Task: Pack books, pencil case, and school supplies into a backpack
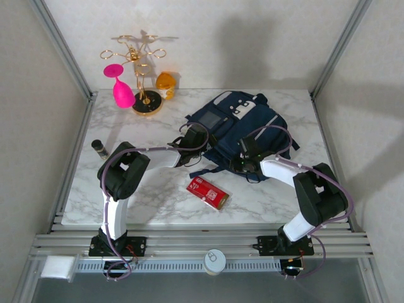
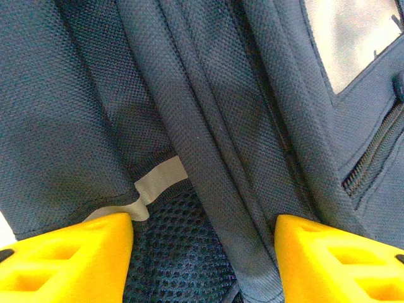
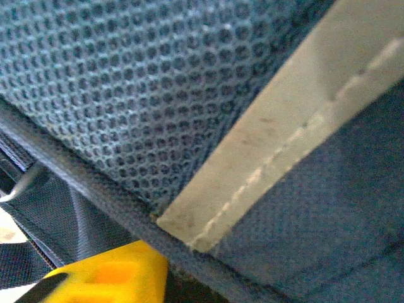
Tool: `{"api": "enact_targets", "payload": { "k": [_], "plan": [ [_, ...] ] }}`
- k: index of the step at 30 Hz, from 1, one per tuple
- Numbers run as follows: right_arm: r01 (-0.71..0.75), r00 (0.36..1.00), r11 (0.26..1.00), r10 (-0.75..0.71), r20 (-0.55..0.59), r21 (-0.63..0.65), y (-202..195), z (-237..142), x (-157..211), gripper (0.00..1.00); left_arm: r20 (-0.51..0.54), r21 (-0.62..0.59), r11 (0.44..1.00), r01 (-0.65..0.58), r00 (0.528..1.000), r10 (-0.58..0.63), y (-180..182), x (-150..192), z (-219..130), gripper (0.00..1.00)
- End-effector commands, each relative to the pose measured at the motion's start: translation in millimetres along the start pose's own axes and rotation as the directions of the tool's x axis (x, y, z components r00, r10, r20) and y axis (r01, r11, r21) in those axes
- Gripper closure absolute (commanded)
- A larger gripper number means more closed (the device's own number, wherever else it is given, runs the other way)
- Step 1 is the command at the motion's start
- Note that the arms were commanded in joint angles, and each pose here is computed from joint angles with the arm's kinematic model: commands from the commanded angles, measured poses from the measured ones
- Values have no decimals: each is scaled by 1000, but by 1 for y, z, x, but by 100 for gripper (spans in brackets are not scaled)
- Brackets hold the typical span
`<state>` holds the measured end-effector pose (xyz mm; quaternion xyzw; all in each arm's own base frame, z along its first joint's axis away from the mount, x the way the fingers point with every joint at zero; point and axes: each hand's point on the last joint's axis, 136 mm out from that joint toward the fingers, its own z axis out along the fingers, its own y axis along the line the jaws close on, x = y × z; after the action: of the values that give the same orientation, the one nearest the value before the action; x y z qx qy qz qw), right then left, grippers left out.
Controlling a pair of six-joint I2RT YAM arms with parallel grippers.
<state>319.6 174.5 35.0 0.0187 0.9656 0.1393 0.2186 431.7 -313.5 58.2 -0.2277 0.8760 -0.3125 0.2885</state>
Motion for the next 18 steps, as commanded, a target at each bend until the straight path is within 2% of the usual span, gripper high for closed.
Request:
{"api": "enact_targets", "payload": {
  "k": [1,3,10,18],
  "plan": [
    [65,998,992,-65,0,-110,22,7,-6,75,-39,-54,998,-21,999,19,12,15,8,40],
    [68,998,991,-66,24,-113,24,2,-12,80,-37,-57,998,-24,999,22,12,15,7,39],
    [123,990,978,-109,88,-169,34,-20,-19,87,-35,-52,998,-26,999,24,11,14,7,39],
    [138,988,967,-118,104,-213,32,-16,-18,95,-38,-47,999,-20,999,18,10,15,7,39]
  ]
}}
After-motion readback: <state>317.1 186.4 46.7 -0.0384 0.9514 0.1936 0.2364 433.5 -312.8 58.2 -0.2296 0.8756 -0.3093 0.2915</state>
